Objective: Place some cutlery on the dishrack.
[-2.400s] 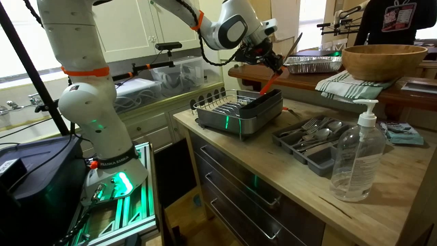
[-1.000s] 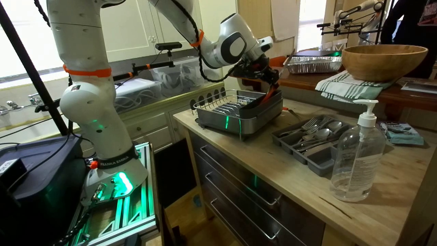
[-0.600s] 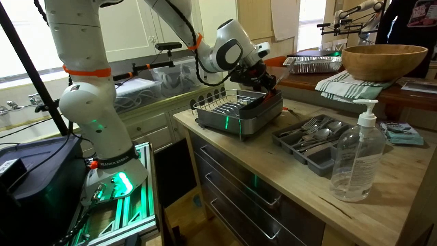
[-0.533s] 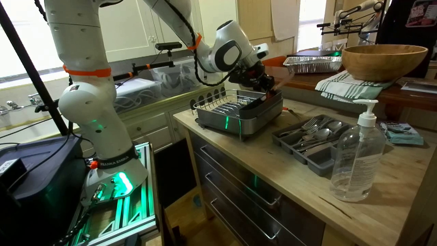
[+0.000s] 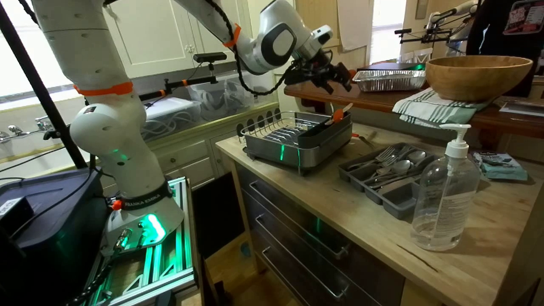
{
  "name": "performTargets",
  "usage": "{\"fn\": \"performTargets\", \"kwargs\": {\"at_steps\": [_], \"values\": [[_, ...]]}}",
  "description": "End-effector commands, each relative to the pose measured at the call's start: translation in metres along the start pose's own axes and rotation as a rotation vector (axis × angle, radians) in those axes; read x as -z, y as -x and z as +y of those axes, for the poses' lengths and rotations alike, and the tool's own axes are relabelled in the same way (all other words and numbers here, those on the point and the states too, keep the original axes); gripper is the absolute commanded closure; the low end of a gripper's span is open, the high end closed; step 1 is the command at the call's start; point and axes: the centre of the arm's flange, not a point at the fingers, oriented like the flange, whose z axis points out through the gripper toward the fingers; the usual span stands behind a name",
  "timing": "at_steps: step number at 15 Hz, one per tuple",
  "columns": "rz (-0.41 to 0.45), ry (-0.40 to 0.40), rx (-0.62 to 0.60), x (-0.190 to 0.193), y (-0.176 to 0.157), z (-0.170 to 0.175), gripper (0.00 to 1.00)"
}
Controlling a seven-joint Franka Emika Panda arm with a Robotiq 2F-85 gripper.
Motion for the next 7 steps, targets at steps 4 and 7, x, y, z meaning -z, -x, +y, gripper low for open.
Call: {"fn": "performTargets", "kwargs": {"at_steps": [4, 7], "values": [[-0.035, -0.030, 0.040, 0.074, -0.032, 0.016, 0.00], [0.011, 0.033, 0.027, 0.068, -0.031, 0.007, 0.00]]}}
